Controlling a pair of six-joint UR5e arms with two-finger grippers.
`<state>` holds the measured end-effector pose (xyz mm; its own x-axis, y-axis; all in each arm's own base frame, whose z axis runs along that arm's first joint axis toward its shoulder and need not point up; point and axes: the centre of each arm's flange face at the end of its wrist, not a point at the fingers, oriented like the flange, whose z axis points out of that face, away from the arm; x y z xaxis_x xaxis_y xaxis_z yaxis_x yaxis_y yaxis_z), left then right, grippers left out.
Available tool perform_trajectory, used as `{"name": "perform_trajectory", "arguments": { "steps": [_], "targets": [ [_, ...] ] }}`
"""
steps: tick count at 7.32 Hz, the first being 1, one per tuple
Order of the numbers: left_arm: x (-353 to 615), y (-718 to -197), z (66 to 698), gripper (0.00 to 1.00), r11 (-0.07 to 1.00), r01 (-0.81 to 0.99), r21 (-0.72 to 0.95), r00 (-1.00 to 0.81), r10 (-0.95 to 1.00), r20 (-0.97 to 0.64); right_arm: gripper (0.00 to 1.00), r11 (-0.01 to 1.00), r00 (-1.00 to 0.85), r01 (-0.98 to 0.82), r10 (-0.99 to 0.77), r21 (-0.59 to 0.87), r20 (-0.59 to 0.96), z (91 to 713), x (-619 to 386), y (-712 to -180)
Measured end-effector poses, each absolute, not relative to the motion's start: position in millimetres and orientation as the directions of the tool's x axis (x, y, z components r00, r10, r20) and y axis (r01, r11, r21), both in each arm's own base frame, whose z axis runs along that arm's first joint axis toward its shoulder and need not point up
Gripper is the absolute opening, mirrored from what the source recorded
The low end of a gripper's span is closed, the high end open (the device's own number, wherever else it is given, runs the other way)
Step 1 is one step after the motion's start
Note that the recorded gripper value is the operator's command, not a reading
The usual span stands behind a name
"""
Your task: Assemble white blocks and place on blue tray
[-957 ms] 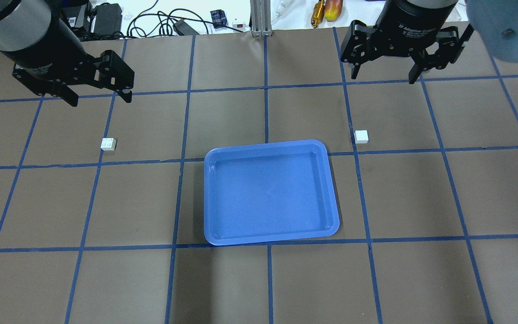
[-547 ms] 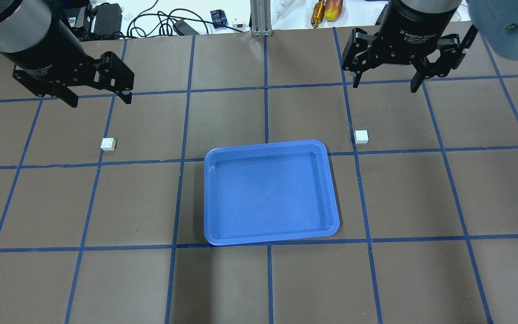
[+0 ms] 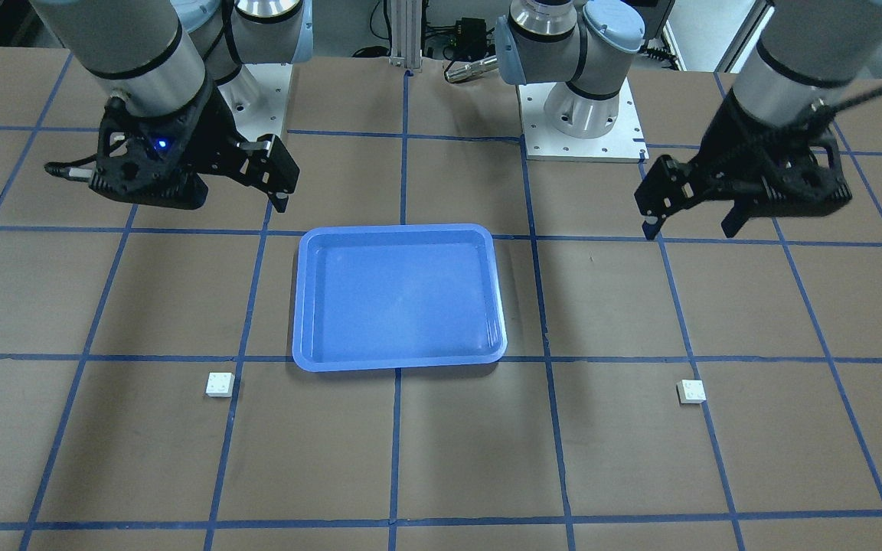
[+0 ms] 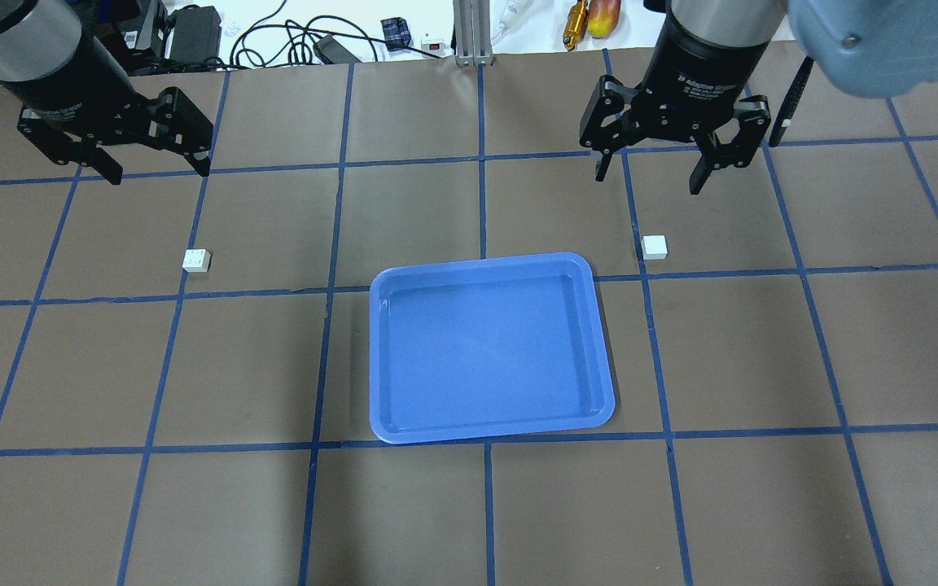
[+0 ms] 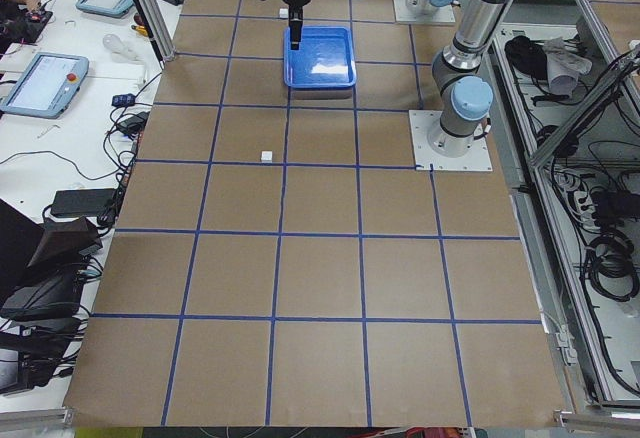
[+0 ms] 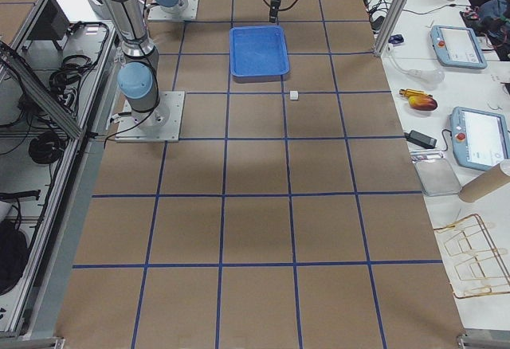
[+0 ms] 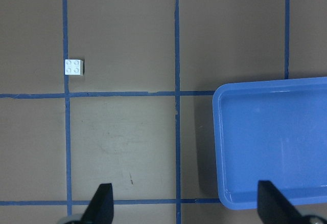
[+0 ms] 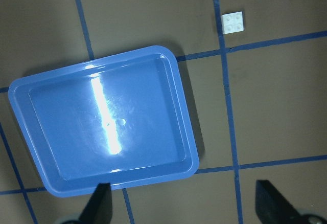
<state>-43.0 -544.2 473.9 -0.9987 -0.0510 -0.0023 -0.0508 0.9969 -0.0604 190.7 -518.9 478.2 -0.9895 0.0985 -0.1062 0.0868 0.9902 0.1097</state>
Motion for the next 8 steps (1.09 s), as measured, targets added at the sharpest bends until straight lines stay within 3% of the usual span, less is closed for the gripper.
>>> {"name": "perform_trajectory", "arguments": {
  "steps": [2, 4, 6, 8],
  "targets": [
    [-1.2, -596.2, 418.2, 1.0, 0.998, -0.039, -0.042, -0.999, -0.039, -0.007, 1.0, 0.935, -0.926, -0.349, -0.336, 0.057, -0.17, 445.8, 194.0, -542.9],
    [22.0, -630.0, 366.0, 1.0, 0.998, -0.045, -0.036, -0.999, -0.046, -0.007, 1.0, 0.744, -0.732, -0.668, -0.648, 0.032, -0.21, 398.8, 188.8, -570.9],
    [36.4, -647.7, 319.7, 1.0, 0.999, -0.043, -0.023, -0.999, -0.043, -0.006, 1.0, 0.508, -0.483, -0.859, -0.844, -0.059, -0.234, 372.3, 149.1, -595.6],
    [60.2, -646.6, 275.0, 1.0, 0.999, 0.026, 0.04, -1.0, 0.025, 0.01, 1.0, 0.366, -0.302, -0.895, -0.919, -0.257, -0.255, 353.2, 64.7, -608.0]
  ]
}}
